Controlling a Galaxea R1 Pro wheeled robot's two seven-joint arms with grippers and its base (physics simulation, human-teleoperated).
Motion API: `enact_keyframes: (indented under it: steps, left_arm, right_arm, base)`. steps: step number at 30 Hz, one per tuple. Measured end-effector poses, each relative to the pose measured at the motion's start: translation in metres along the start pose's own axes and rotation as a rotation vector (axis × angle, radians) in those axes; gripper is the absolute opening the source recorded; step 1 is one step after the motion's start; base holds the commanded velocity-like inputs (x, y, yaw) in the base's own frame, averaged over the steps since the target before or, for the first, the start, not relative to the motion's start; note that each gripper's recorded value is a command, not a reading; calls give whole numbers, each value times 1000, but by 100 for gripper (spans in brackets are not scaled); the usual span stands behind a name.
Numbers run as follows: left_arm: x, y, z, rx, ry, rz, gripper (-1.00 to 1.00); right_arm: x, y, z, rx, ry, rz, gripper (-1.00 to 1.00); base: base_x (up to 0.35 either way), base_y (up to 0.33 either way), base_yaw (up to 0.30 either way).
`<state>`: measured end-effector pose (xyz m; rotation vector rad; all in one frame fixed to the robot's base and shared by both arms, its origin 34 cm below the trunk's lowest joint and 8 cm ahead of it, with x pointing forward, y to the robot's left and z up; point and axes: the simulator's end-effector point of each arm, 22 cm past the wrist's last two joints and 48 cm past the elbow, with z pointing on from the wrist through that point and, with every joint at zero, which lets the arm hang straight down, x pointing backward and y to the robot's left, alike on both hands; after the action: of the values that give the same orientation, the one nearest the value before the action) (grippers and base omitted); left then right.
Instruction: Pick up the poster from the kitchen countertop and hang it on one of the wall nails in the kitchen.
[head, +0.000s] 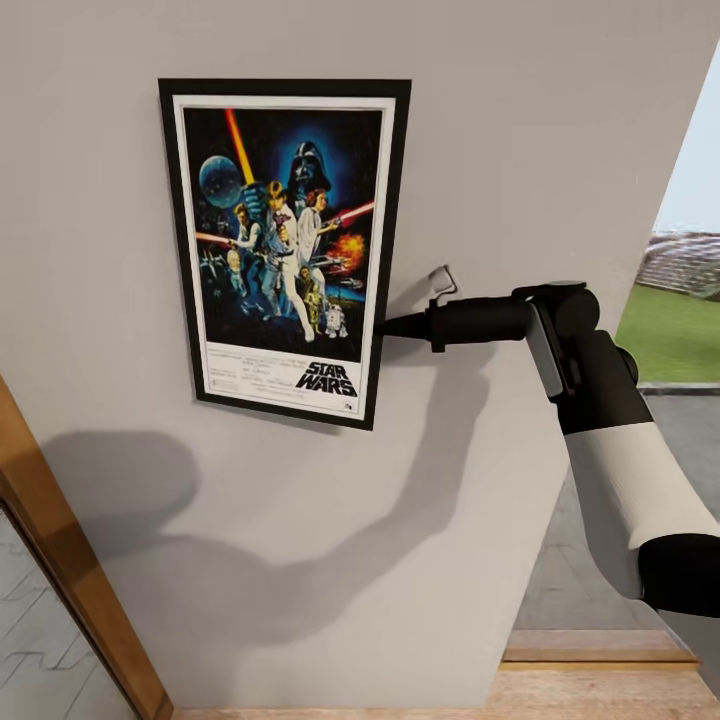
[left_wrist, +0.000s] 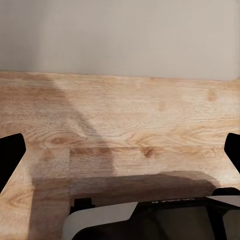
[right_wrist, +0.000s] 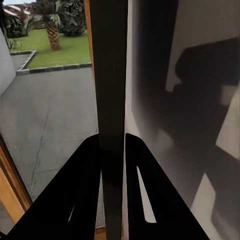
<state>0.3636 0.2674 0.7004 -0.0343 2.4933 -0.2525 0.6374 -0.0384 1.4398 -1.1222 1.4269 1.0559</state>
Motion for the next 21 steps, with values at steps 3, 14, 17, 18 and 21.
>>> enact_keyframes:
  steps: [3, 14, 17, 18, 21]
  left_arm:
    - [0, 0, 0, 0, 0, 0, 100]
    - [0, 0, 0, 0, 0, 0, 100]
    - [0, 0, 0, 0, 1, 0, 100]
    - [0, 0, 0, 0, 1, 0, 100]
    - [0, 0, 0, 0, 1, 0, 100]
  right_arm:
    - [-1, 1, 0, 0, -1, -2, -100]
    - [-2, 1, 0, 0, -1, -6, -100]
    - [-1, 1, 0, 0, -1, -5, -100]
    - [-1, 1, 0, 0, -1, -5, -100]
    - [-1, 1, 0, 0, -1, -5, -100]
  base:
    - [0, 0, 0]
    - [0, 0, 0]
    - [0, 0, 0]
    - [0, 0, 0]
    - [0, 0, 0]
